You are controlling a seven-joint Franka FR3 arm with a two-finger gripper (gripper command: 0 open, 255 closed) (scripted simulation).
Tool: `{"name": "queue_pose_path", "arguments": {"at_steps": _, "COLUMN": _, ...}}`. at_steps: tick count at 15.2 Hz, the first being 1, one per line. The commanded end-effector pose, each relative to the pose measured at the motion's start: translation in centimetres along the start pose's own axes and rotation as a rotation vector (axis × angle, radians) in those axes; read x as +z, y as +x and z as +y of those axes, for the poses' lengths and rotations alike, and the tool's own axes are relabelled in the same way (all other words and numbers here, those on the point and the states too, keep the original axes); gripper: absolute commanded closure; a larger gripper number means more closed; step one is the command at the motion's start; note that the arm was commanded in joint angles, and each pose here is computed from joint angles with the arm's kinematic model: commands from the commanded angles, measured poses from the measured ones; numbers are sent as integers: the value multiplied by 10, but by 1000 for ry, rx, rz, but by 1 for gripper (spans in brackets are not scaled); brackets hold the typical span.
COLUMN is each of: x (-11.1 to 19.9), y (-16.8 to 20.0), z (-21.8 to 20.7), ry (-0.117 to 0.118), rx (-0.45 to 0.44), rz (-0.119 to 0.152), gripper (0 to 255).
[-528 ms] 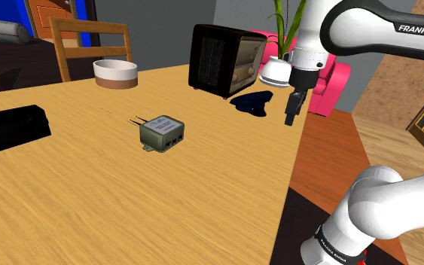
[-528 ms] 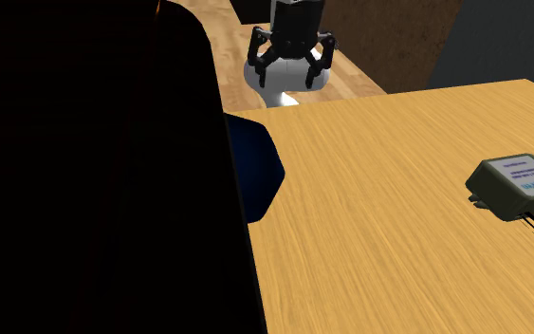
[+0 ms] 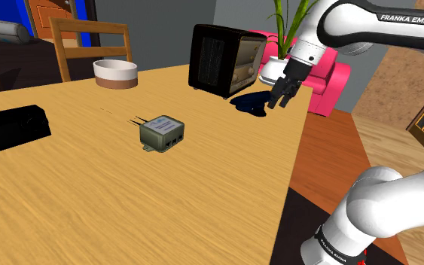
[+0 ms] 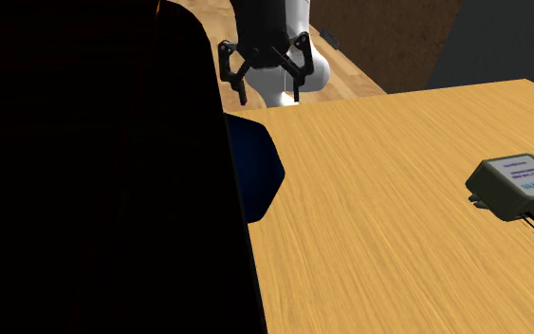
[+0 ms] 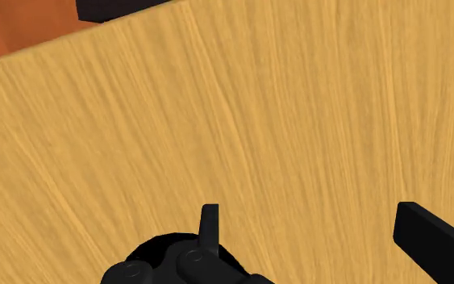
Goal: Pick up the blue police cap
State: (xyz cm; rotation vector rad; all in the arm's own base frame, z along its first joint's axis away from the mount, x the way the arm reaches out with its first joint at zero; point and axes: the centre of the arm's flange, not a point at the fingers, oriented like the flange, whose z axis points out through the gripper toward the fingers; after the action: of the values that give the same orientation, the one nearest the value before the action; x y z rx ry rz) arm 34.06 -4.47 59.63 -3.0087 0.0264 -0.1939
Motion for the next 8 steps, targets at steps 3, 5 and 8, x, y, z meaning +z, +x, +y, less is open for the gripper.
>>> {"name": "queue_pose_path", "arguments": {"at_steps": 3, "x": 1, "y": 19, "z": 44, "ry": 150, "rx": 156, "rz": 164, "gripper": 0}}
{"name": "queue_pose_path", "arguments": {"at_steps": 5, "x": 2, "y": 27, "z": 67, "ry": 224, "rx": 233, "rz": 243, "gripper": 0}}
{"name": "queue_pose_path", "arguments": {"at_steps": 8, "x": 6, "y": 35, "z": 103, "ry": 336, "rx": 347, "rz": 361, "gripper": 0}}
